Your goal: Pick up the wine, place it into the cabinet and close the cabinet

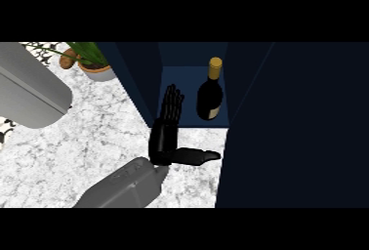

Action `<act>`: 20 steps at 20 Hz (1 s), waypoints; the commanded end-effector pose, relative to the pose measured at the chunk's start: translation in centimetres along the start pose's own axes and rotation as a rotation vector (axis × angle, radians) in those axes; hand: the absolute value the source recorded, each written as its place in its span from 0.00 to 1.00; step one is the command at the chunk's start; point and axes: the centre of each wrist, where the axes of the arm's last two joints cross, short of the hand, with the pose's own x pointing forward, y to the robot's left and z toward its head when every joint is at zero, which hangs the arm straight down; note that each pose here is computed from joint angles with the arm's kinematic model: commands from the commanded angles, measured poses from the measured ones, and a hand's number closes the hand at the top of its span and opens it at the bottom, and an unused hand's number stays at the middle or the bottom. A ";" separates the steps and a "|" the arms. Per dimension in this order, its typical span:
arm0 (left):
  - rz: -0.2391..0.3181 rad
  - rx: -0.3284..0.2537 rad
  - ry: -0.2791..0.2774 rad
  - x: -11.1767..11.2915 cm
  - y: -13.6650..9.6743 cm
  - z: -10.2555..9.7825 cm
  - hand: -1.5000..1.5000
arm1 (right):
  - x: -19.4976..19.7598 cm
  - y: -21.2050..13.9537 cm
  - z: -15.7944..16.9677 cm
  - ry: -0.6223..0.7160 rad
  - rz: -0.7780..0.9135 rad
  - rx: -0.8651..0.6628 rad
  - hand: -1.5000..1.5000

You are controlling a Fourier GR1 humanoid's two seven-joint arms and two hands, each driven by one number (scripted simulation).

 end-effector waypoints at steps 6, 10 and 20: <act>0.025 -0.093 0.028 5.6 2.7 5.1 0.00 | 0.7 -0.6 1.2 0.001 0.001 0.017 0.00; 0.032 -0.154 -0.006 7.1 3.3 5.6 0.00 | 1.4 -0.8 0.4 0.030 0.054 0.157 1.00; 0.053 -0.179 0.010 12.5 9.2 9.9 1.00 | 2.8 1.2 2.8 0.061 -0.023 0.394 1.00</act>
